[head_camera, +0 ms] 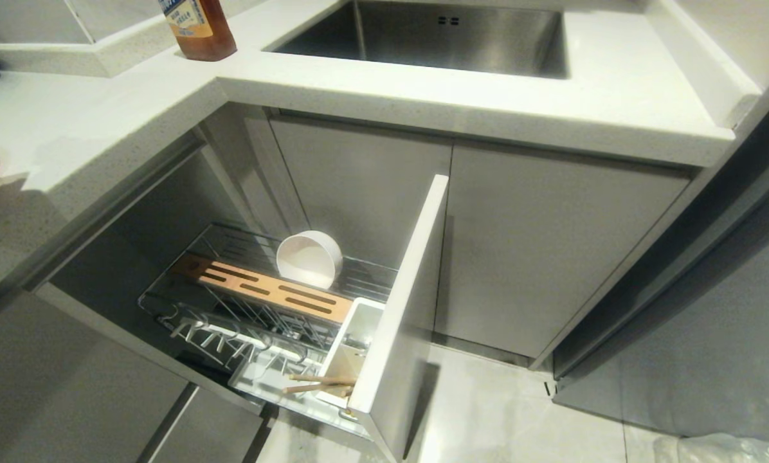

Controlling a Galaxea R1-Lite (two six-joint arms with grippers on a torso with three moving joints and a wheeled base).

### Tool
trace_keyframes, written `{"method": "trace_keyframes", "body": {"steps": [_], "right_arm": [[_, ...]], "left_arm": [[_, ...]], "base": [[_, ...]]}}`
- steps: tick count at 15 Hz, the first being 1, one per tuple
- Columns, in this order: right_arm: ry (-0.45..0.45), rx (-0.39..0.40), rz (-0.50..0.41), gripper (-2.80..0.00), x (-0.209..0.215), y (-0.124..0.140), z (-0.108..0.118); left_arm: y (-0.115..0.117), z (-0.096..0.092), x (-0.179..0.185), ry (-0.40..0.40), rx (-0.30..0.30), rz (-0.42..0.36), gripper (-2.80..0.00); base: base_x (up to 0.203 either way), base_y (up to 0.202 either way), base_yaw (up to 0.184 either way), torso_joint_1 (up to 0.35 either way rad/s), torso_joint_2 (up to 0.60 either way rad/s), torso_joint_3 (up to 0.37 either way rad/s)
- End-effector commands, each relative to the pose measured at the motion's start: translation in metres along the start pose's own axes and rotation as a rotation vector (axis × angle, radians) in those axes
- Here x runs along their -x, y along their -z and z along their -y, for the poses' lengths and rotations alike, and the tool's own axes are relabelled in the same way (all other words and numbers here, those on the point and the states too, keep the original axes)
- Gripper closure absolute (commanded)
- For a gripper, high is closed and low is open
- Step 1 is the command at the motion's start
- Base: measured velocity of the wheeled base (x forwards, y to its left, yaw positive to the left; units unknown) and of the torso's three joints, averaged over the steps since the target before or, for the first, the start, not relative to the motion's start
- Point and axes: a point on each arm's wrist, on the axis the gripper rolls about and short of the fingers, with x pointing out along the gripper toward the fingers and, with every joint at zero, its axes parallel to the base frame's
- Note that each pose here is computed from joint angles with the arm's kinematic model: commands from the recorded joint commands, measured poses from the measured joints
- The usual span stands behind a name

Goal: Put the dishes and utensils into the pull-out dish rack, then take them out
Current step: Take the plate out of the cupboard, then take the bowl out of the cupboard

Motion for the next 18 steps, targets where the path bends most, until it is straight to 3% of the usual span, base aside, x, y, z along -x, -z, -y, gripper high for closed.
{"method": "trace_keyframes", "body": {"steps": [1, 4, 7, 11, 12, 13, 18], "right_arm": [[0.000, 0.000, -0.001, 0.00, 0.000, 0.000, 0.000], [0.000, 0.000, -0.001, 0.00, 0.000, 0.000, 0.000], [0.000, 0.000, -0.001, 0.00, 0.000, 0.000, 0.000], [0.000, 0.000, -0.001, 0.00, 0.000, 0.000, 0.000], [0.000, 0.000, -0.001, 0.00, 0.000, 0.000, 0.000], [0.000, 0.000, -0.001, 0.00, 0.000, 0.000, 0.000], [0.000, 0.000, -0.001, 0.00, 0.000, 0.000, 0.000]], "left_arm": [[0.000, 0.001, 0.002, 0.002, -0.002, 0.003, -2.80], [0.001, 0.002, 0.011, 0.032, -0.003, 0.036, -2.80], [0.005, 0.001, 0.031, 0.112, 0.057, 0.102, -2.80], [0.021, -0.005, 0.065, 0.314, 0.205, 0.202, -2.80], [0.028, -0.008, 0.072, 0.360, 0.256, 0.212, -2.62], [0.034, -0.008, 0.077, 0.399, 0.276, 0.215, 0.00], [0.068, -0.017, 0.091, 0.516, 0.390, 0.256, 0.00]], "base": [[0.000, 0.000, 0.000, 0.000, 0.00, 0.000], [0.000, 0.000, 0.000, 0.000, 0.00, 0.000], [0.000, 0.000, 0.000, 0.000, 0.00, 0.000], [0.000, 0.000, 0.000, 0.000, 0.00, 0.000], [0.000, 0.000, 0.000, 0.000, 0.00, 0.000], [0.000, 0.000, 0.000, 0.000, 0.00, 0.000], [0.000, 0.000, 0.000, 0.000, 0.00, 0.000]]}}
